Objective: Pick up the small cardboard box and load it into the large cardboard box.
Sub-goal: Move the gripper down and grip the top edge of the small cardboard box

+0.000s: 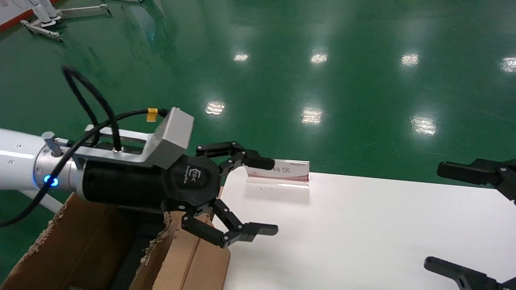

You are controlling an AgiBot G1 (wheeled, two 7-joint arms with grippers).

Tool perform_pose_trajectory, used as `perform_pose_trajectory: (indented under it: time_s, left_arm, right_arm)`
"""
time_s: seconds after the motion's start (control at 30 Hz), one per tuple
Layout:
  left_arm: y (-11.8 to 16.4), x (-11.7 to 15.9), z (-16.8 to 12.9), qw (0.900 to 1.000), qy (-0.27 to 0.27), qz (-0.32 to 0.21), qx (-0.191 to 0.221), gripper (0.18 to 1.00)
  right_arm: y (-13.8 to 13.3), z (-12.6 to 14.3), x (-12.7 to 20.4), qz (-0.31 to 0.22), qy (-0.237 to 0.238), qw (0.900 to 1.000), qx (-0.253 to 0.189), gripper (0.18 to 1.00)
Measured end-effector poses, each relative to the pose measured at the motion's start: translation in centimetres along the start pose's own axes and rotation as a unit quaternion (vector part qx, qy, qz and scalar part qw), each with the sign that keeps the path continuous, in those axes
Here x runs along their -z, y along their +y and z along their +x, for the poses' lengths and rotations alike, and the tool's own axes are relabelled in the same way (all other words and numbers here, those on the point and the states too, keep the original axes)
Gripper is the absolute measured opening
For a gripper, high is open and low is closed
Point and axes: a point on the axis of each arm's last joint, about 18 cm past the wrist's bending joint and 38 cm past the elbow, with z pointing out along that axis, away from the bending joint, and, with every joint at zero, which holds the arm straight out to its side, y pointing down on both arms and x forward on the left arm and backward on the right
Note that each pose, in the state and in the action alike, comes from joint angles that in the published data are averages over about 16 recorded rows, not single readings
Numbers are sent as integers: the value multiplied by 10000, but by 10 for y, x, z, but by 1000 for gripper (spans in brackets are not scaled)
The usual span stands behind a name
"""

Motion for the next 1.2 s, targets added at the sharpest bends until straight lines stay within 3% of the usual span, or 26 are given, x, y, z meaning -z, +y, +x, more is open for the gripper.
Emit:
perform_pose_trajectory:
  time_s: [0.27,0.53,0.9,1.2]
  left_arm:
    - [-2,1,-6,9953,-117,-963,83,995]
    - [-6,-3,-15,9795,-247,-1965,371,995]
    - [-14,-13,-25,9412,-576,-3142,1097,995]
    - [-16,-29,-28,8966,-894,-3968,1754,995]
  right_arm:
    - [0,0,0,0,0,10000,0,995]
    - [0,0,0,0,0,10000,0,995]
    - [0,0,0,0,0,10000,0,995]
    - [0,0,0,0,0,10000,0,995]
